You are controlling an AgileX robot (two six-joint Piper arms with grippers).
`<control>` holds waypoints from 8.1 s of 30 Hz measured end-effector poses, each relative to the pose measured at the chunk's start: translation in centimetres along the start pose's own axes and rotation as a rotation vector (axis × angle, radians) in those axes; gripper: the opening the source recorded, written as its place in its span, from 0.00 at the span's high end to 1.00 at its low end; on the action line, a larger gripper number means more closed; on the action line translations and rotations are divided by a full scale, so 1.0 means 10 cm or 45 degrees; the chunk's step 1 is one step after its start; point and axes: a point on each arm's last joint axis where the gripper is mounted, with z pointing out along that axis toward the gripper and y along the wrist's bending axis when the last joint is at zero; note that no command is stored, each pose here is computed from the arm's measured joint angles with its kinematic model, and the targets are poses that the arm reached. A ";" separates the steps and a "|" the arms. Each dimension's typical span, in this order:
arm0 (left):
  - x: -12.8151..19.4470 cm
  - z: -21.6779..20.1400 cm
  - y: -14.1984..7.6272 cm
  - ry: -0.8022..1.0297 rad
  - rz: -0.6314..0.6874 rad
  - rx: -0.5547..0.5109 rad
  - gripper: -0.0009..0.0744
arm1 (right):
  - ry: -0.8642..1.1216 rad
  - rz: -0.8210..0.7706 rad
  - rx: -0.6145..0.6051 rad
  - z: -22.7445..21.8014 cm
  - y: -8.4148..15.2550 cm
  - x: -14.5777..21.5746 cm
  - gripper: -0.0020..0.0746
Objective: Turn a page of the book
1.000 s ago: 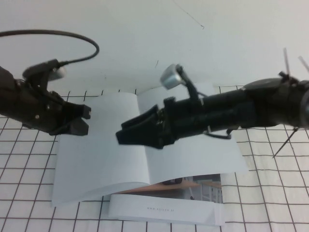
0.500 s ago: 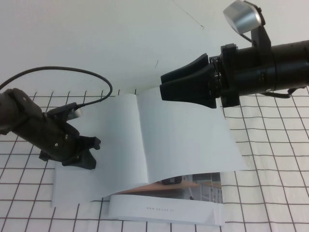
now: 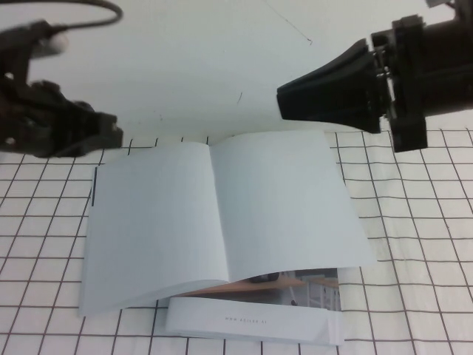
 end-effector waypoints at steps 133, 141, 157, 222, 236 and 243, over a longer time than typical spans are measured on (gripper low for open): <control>2.92 -0.54 0.24 -0.721 0.052 -0.531 0.99 | 0.344 0.000 1.235 -1.14 1.61 2.34 0.98; 2.92 -0.54 0.24 -0.721 0.052 -0.531 0.99 | 0.254 -0.122 1.517 -1.31 1.70 2.32 0.98; 2.92 -0.54 0.24 -0.721 0.053 -0.532 0.99 | 0.116 0.277 1.824 -1.30 1.51 2.91 0.98; 2.92 -0.54 0.24 -0.721 0.053 -0.533 0.99 | 0.205 0.180 1.821 -1.30 1.51 2.91 0.98; 2.92 -0.54 0.24 -0.721 0.053 -0.533 0.99 | 0.205 0.180 1.821 -1.30 1.51 2.91 0.98; 2.92 -0.54 0.24 -0.721 0.053 -0.533 0.99 | 0.205 0.180 1.821 -1.30 1.51 2.91 0.98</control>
